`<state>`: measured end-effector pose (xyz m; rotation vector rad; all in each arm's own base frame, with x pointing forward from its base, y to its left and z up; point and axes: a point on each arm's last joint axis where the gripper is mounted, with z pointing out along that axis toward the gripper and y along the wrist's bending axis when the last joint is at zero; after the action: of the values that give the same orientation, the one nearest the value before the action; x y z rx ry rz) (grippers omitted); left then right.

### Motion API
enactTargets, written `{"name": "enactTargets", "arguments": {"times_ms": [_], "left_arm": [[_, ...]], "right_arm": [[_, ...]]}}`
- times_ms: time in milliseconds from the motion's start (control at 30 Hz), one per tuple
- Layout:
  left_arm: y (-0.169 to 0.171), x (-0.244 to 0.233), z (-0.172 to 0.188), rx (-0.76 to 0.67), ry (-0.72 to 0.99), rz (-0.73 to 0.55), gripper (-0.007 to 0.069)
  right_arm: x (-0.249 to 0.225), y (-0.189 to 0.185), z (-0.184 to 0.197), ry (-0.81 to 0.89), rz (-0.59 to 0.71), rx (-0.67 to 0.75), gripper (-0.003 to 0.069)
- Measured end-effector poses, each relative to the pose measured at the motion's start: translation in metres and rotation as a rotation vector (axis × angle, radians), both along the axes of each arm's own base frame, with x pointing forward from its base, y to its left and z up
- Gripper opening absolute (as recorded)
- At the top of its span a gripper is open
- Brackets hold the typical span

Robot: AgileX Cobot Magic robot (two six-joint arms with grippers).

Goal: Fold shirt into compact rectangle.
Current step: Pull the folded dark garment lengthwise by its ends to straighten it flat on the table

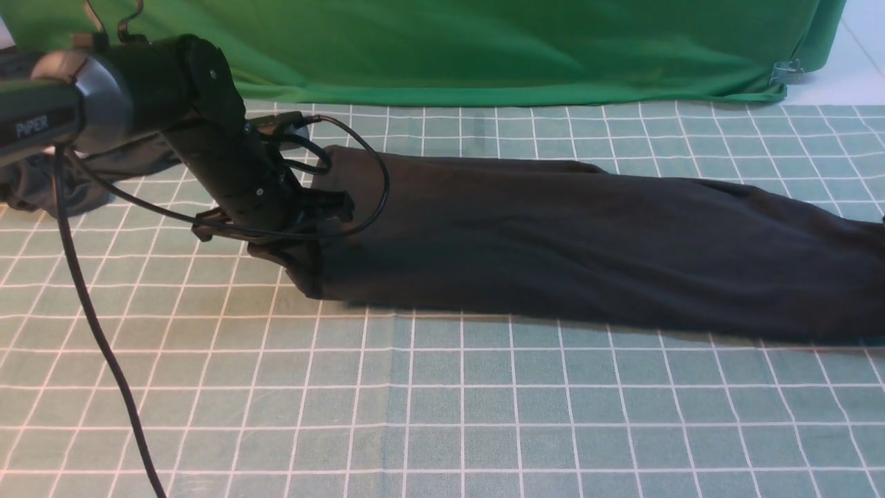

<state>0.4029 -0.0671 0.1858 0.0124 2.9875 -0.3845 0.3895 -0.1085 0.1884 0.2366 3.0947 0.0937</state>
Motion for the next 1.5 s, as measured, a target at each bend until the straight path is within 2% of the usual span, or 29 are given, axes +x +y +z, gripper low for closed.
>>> {"name": "enactTargets", "arguments": {"times_ms": [267, 433, 600, 667, 867, 1033, 1233, 1367, 1500], "left_arm": [[-0.001, -0.010, 0.002, -0.019, 0.096, -0.037, 0.0017], [-0.007, -0.023, 0.016, -0.036, 0.151, -0.070, 0.0017], [-0.029, -0.051, 0.023, -0.026, 0.183, -0.120, 0.0017], [-0.041, -0.074, 0.017, -0.015, 0.240, -0.158, 0.0017], [-0.067, -0.108, -0.004, -0.012, 0.310, -0.167, 0.0017], [-0.093, -0.117, -0.008, -0.037, 0.269, -0.199, 0.0017], [-0.098, -0.120, -0.008, -0.036, 0.267, -0.215, 0.0029], [-0.098, -0.120, -0.008, -0.022, 0.272, -0.203, 0.0086], [-0.092, -0.122, -0.005, 0.039, 0.291, -0.213, 0.0211]], "right_arm": [[-0.020, 0.004, 0.018, 0.030, 0.015, 0.011, 0.0054], [-0.043, 0.000, 0.021, 0.057, -0.001, 0.021, 0.0055], [-0.067, -0.013, 0.026, 0.067, -0.053, 0.026, 0.0055], [-0.078, -0.021, 0.032, 0.044, -0.086, 0.016, 0.0055], [-0.100, -0.045, 0.053, -0.030, -0.145, -0.012, 0.0055], [-0.111, -0.059, 0.060, -0.044, -0.191, -0.022, 0.0055], [-0.110, -0.057, 0.060, -0.049, -0.195, -0.003, 0.0055], [-0.105, -0.047, 0.060, -0.051, -0.164, 0.003, 0.0055], [-0.092, -0.026, 0.066, -0.054, -0.094, 0.007, 0.0055]]}}
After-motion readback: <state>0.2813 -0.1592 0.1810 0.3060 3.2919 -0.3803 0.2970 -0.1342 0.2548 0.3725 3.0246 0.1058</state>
